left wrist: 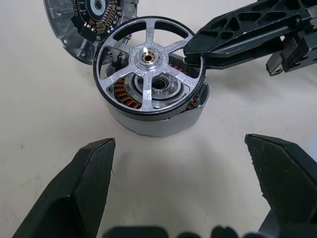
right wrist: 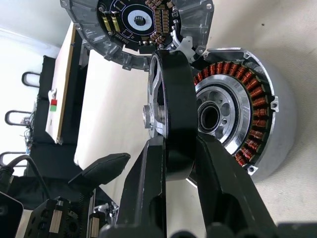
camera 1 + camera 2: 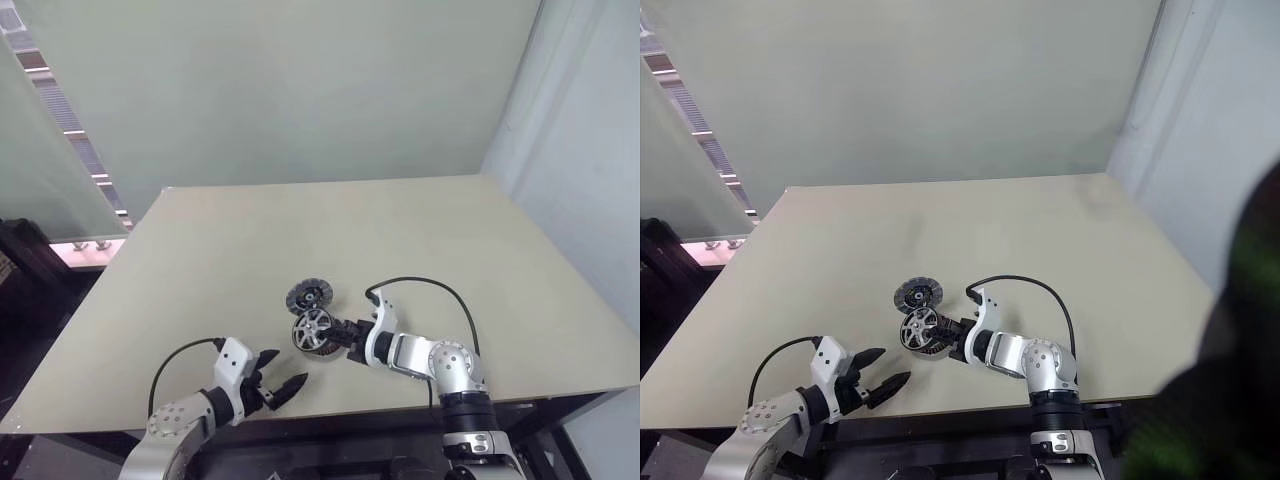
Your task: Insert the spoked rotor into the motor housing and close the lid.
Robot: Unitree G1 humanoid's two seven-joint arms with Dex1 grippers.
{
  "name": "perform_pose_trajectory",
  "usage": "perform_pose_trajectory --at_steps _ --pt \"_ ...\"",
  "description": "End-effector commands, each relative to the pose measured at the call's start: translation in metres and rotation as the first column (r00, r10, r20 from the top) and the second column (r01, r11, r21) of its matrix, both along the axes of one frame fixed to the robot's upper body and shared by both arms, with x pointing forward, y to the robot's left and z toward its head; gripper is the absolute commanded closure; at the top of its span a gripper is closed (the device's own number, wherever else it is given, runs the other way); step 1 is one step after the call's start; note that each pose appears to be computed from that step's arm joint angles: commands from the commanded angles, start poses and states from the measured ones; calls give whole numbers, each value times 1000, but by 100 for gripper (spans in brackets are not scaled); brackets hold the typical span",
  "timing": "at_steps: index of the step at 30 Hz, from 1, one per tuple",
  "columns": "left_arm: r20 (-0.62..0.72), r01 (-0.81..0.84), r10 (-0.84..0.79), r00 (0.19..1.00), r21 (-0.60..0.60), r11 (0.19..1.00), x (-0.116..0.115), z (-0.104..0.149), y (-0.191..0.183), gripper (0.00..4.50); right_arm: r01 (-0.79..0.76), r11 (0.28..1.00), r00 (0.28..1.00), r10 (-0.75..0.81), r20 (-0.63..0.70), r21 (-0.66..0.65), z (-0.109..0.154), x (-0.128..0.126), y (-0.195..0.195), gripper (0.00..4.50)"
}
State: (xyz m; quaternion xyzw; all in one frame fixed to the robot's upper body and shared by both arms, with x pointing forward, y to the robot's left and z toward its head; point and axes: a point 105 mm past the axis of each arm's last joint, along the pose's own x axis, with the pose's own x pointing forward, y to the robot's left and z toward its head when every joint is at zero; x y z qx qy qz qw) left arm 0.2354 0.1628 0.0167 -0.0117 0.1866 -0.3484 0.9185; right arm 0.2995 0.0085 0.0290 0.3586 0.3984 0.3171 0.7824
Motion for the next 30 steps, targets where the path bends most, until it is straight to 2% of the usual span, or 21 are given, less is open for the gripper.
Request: perform_pose_trajectory --at_steps 1,12,16,21,26,30 --pt "58 21 -20 998 -8 1000 6 14 -5 0 14 998 1000 -13 -7 59 3 -9 6 402" --pt "61 29 -28 998 -9 1000 7 14 -7 0 37 999 999 -37 -1 39 0 -7 0 402" --pt "63 29 -28 998 -9 1000 8 14 -7 0 33 999 999 -33 14 38 1 -7 4 270" --pt "63 27 -27 998 -8 1000 8 14 -7 0 33 997 998 -37 50 73 14 -4 2 102" --pt "61 25 -24 998 -7 1000 7 14 -6 0 16 996 987 -30 157 93 43 1 -9 102" --pt "59 26 -25 998 -7 1000 6 14 -6 0 0 996 978 -18 207 86 54 0 -16 102"
